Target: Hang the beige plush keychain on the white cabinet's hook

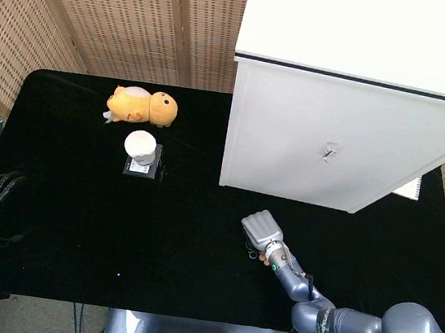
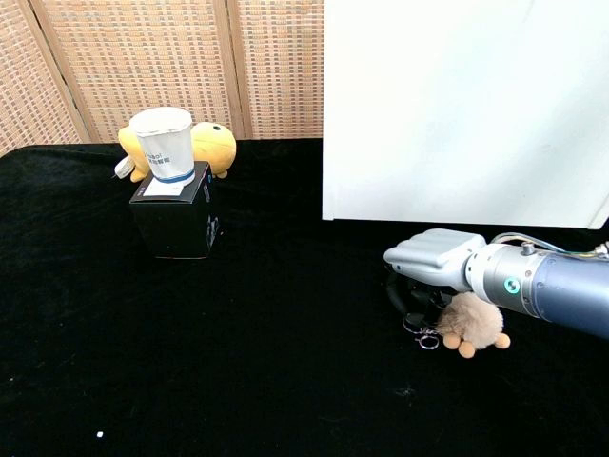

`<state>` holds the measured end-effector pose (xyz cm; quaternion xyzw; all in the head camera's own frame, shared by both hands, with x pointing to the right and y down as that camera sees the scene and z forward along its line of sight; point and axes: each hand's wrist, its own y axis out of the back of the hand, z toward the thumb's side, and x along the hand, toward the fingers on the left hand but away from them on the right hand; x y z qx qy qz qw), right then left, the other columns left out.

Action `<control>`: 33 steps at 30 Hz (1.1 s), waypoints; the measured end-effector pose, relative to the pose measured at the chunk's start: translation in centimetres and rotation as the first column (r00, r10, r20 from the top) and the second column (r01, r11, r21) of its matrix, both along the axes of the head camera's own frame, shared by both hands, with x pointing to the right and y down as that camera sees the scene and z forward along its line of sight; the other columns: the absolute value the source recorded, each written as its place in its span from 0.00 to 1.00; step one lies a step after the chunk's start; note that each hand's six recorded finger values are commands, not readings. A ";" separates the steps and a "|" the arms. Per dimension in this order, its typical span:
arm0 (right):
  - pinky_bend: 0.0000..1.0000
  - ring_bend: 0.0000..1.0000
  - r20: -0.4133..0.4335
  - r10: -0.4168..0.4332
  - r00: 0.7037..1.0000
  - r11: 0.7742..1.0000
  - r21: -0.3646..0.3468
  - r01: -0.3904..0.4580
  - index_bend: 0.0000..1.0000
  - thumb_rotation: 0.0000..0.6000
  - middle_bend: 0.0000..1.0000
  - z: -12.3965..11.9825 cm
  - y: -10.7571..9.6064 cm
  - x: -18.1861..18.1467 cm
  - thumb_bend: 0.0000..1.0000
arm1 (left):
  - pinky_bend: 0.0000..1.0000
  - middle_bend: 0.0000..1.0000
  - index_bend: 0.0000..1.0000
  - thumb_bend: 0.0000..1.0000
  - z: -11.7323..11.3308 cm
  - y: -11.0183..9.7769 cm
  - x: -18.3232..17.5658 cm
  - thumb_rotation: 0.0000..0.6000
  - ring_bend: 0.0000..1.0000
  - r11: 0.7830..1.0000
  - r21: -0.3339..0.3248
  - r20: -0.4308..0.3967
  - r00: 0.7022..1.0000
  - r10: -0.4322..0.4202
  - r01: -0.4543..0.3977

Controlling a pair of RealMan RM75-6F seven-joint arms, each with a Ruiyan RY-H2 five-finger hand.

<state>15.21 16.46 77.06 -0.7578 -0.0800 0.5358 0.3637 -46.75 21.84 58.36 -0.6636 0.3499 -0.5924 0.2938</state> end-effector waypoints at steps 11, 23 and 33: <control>1.00 0.90 0.128 0.012 0.992 0.999 0.051 -0.019 0.73 1.00 0.92 -1.8 -0.6 -0.5 0.58 | 0.00 0.00 0.00 0.00 0.0 0.1 0.2 1.00 0.00 1.000 -0.002 -0.003 1.000 0.006 -0.006; 1.00 0.90 0.315 -0.022 0.949 0.974 0.219 -0.050 0.74 1.00 0.93 -8.4 -2.0 0.7 0.59 | 0.00 0.00 0.00 0.00 -0.3 0.5 0.7 1.00 0.00 1.000 -0.001 -0.019 1.000 0.025 -0.025; 1.00 0.90 0.373 -0.137 0.918 0.909 0.415 -0.033 0.75 1.00 0.93 -16.1 -3.1 2.7 0.59 | 0.00 0.00 0.00 0.00 -0.7 0.7 1.2 1.00 0.00 0.999 0.010 -0.030 0.999 0.042 -0.042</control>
